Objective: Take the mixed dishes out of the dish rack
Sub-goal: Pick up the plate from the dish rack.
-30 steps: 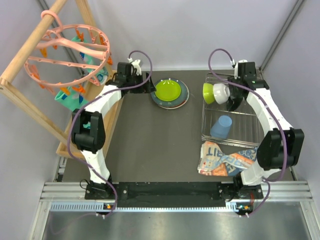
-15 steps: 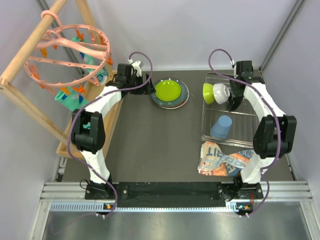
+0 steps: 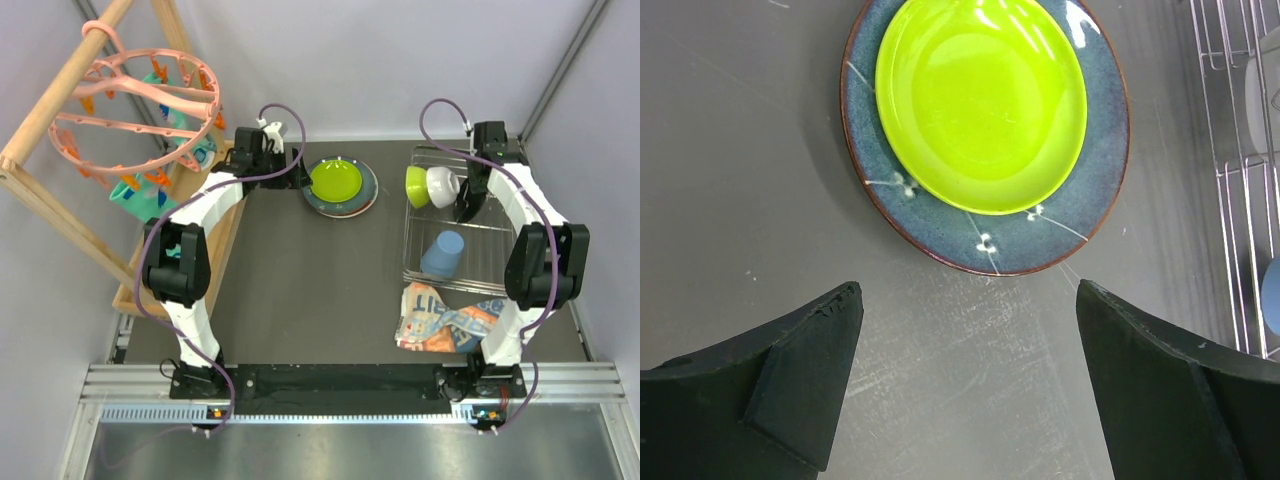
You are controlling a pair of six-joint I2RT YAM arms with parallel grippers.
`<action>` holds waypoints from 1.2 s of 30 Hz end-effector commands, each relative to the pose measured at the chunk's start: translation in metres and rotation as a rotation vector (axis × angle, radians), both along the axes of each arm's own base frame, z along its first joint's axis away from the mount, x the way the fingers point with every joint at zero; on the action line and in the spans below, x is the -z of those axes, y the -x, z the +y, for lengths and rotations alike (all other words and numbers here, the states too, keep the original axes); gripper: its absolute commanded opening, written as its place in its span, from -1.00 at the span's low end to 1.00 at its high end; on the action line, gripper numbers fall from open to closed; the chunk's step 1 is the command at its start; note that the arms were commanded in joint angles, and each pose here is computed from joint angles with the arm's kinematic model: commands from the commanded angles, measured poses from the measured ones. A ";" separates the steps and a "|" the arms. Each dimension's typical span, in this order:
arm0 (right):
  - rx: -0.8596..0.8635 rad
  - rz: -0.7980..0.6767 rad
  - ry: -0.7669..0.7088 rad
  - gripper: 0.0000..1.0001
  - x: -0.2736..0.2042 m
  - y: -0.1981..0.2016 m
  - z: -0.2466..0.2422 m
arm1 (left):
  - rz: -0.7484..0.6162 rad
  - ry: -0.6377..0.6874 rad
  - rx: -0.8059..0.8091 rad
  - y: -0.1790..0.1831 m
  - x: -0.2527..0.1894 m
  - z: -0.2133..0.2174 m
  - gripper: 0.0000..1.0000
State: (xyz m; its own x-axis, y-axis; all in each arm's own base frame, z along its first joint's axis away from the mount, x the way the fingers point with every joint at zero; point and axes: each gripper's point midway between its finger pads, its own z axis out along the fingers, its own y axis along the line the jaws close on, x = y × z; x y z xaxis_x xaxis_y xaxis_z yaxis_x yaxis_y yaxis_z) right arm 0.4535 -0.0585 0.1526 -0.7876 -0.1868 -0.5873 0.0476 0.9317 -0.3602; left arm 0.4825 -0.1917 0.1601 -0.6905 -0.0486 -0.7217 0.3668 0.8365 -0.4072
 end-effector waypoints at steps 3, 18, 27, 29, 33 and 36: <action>0.015 -0.097 -0.011 -0.60 -0.029 -0.018 -0.002 | -0.084 0.028 0.017 -0.004 -0.029 -0.002 0.82; 0.037 -0.106 -0.028 -0.98 -0.048 -0.008 -0.001 | -0.082 0.031 0.024 -0.002 -0.027 -0.003 0.82; 0.080 -0.150 -0.008 -1.00 -0.083 0.002 -0.008 | -0.067 0.046 0.031 0.000 -0.024 -0.005 0.82; 0.089 -0.154 0.013 -1.00 -0.092 0.005 -0.009 | -0.066 0.051 0.033 0.001 -0.024 -0.006 0.82; 0.098 -0.173 0.049 -1.00 -0.110 0.009 -0.014 | -0.067 0.060 0.039 0.003 -0.025 -0.007 0.82; 0.109 -0.180 0.085 -1.00 -0.122 0.012 -0.020 | -0.066 0.065 0.041 0.005 -0.026 -0.008 0.82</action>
